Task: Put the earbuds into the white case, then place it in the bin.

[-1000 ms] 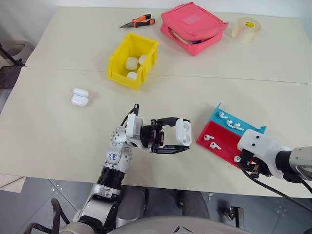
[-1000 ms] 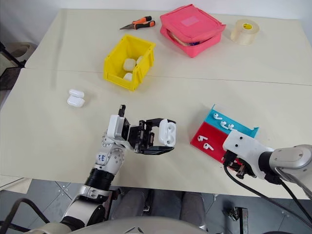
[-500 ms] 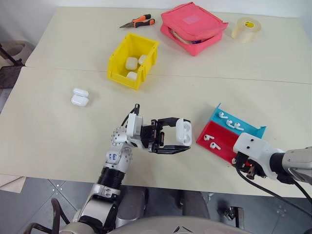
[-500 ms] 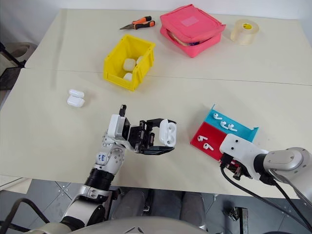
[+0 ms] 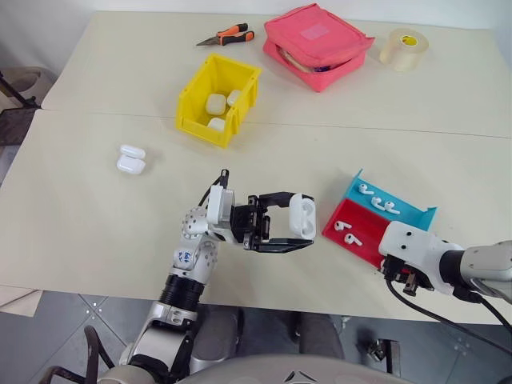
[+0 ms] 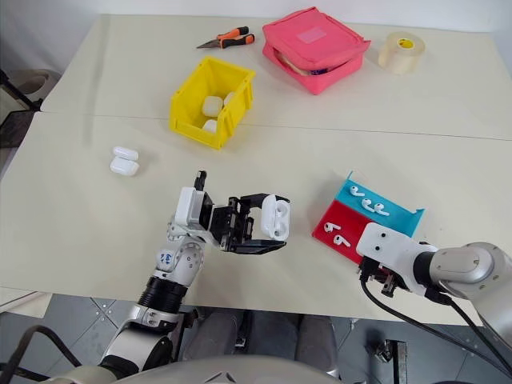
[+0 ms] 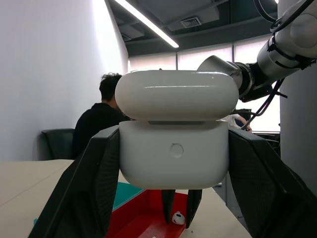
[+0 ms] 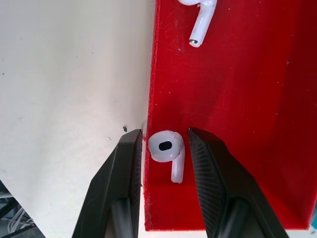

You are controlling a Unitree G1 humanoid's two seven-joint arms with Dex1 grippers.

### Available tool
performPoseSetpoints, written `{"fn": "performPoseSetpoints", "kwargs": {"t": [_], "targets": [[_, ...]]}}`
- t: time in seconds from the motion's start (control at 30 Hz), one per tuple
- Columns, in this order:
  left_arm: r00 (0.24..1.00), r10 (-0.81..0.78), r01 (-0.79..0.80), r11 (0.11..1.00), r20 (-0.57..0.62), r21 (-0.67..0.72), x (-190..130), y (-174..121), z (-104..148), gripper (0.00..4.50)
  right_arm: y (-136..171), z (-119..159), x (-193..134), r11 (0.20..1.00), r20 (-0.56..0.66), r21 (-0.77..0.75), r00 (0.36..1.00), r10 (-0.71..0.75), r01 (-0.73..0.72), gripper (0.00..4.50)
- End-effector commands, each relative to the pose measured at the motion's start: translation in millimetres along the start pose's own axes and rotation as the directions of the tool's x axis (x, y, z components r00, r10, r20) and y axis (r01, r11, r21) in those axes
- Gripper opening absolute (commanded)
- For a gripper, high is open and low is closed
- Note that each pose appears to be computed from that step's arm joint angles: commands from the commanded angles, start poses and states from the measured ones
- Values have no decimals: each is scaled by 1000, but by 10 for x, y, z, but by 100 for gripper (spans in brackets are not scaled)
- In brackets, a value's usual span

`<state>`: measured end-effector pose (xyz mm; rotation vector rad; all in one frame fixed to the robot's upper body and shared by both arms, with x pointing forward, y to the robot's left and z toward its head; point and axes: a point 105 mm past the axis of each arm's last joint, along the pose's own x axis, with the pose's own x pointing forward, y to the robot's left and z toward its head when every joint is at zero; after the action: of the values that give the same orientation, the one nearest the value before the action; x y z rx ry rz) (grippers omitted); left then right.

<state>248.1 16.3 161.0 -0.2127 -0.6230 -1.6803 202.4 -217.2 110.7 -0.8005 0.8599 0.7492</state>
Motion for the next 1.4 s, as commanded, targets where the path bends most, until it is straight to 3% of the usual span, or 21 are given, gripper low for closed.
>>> {"fn": "performPoseSetpoints", "kwargs": {"t": [0.03, 0.23, 0.33, 0.63, 0.77, 0.87, 0.93, 1.0, 1.07, 1.13, 1.23, 1.3, 1.4], "targets": [[1000, -13, 13, 1000, 17, 19, 34, -25, 47, 281, 40, -22, -10, 999, -20, -22, 1000, 23, -23, 150], [1000, -15, 15, 1000, 14, 19, 26, -22, 48, 281, 50, -43, 1, 999, -26, -31, 999, 31, -32, 150], [1000, -18, 17, 1000, 11, 19, 22, -18, 50, 281, 50, -26, 12, 999, -14, -31, 1000, 28, -28, 65], [1000, -25, 25, 1000, -10, 10, -7, -2, 35, 281, 52, -1, -10, 1000, 13, -4, 1000, 19, -19, 65], [1000, -29, 29, 1000, 12, -7, -31, 31, 67, 281, 26, 187, -191, 999, 186, 39, 982, 12, -19, 65], [998, -56, 56, 998, 1, -28, -47, 38, 65, 281, 9, 357, -396, 998, 396, 61, 918, -19, -5, 65], [998, -64, 64, 997, -3, -32, -49, 61, 66, 281, -1, 508, -532, 996, 572, 84, 818, -53, 6, 65], [997, -69, 68, 997, -16, -38, -49, 84, 53, 281, -2, 655, -672, 993, 733, 119, 675, -84, -6, 65], [997, -72, 71, 997, -27, -40, -48, 107, 38, 281, -15, 804, -826, 987, 873, 162, 468, -138, -11, 65], [996, -78, 76, 996, -34, -38, -44, 129, 35, 281, 10, 917, -850, 980, 921, 195, 352, -166, -48, 65], [996, -84, 82, 996, -38, -39, -41, 144, 38, 281, 46, 1055, -882, 976, 953, 204, 246, -179, -77, 65], [995, -86, 84, 996, -42, -43, -18, 173, 42, 281, 71, 1213, -935, 970, 975, 207, 105, -194, -128, 65], [996, -83, 80, 995, -44, -51, 20, 222, 54, 281, 129, 1350, -910, 967, 985, 175, 27, -173, -188, 65]]}}
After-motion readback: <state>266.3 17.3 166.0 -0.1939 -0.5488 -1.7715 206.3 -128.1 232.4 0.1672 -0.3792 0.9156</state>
